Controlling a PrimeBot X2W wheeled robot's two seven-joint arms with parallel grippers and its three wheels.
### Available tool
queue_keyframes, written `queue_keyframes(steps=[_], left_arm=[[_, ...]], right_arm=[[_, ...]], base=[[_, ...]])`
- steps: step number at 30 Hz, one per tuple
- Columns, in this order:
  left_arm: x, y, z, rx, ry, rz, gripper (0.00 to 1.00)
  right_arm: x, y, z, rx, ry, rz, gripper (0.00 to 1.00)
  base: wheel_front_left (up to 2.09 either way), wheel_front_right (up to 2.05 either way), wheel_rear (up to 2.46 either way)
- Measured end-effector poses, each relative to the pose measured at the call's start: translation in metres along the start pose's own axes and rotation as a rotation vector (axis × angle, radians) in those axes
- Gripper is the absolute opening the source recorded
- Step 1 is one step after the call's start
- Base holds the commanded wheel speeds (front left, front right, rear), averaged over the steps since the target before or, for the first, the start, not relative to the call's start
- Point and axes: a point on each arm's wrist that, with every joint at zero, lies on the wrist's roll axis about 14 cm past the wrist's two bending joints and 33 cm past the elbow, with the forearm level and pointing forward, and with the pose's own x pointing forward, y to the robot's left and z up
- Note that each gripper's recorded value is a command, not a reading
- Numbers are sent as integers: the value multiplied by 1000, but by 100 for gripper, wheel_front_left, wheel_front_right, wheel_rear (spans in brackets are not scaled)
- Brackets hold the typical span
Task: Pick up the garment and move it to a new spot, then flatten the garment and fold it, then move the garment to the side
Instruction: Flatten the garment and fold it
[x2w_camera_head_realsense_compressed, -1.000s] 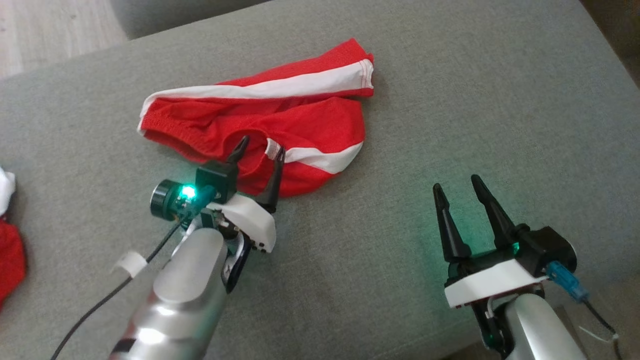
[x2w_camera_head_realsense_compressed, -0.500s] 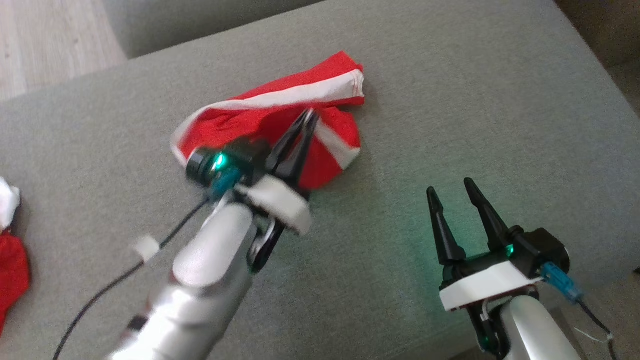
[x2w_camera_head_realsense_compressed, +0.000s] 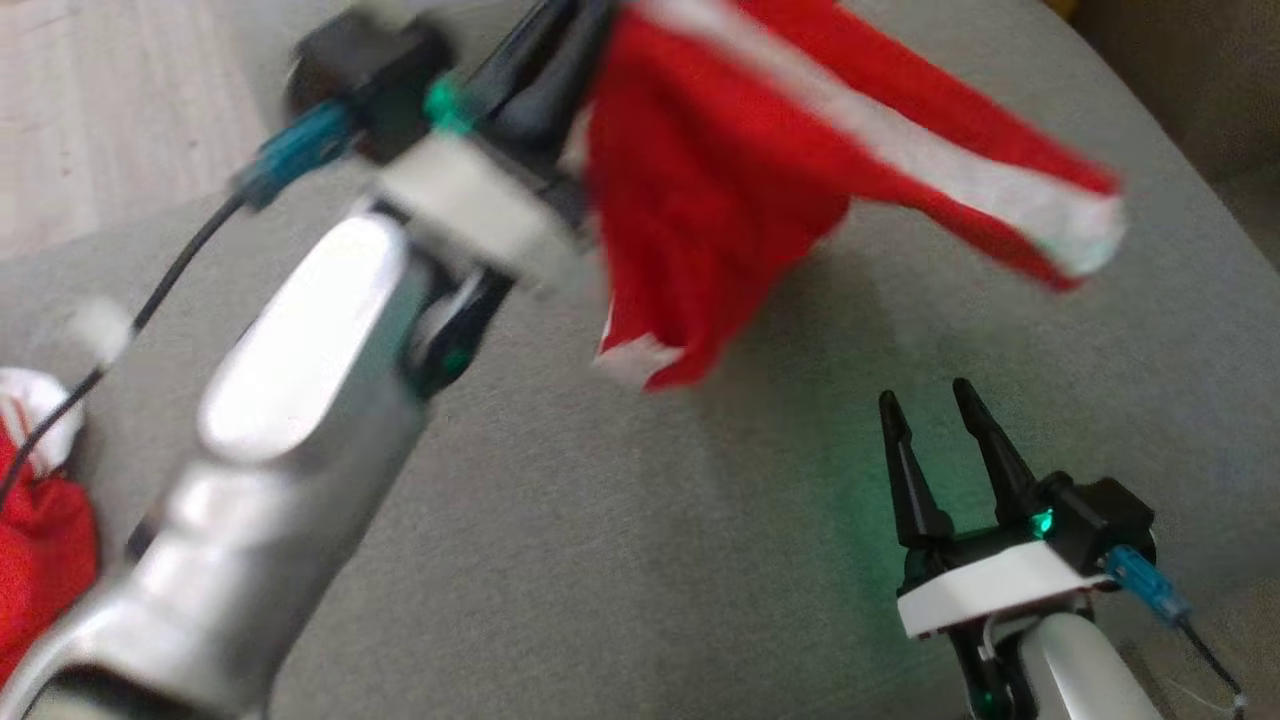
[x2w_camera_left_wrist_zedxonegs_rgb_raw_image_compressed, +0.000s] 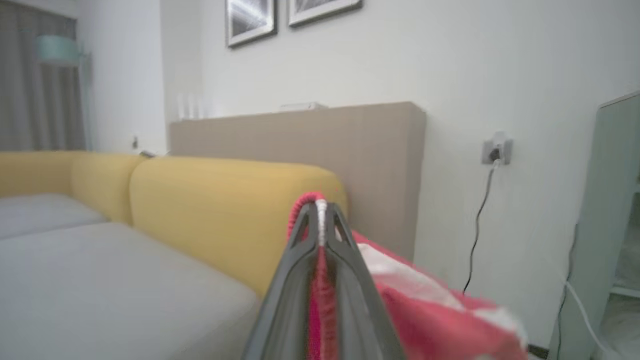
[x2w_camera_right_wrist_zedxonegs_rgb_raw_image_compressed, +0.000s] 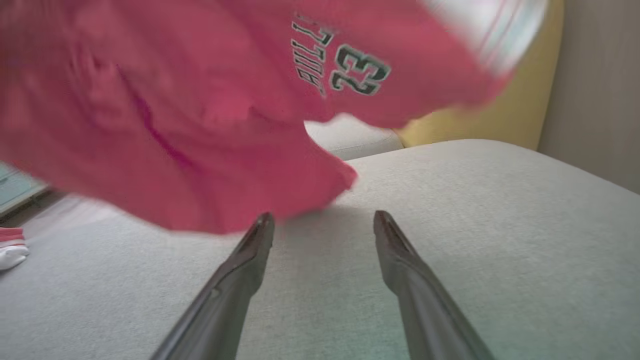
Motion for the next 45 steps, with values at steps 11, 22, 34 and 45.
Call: queue_keyframes(steps=[11,22,34,45], left_arm=[[-151,62,-150,-198,361,326,0],[-172,95,-157,-191,354,415,0],[-175,102,-157,-187,341,433,0],[-177,101,-156,-192,341,434,0]], right_arm=[[11,11,-30,99,88,20,100],[38,35,-62,280,189,50,100],[39,46,-87,312,274,66,100],[51,52,-71,291,225,99,0]], base=[[0,0,0],[0,0,0],[0,0,0],[0,0,0]])
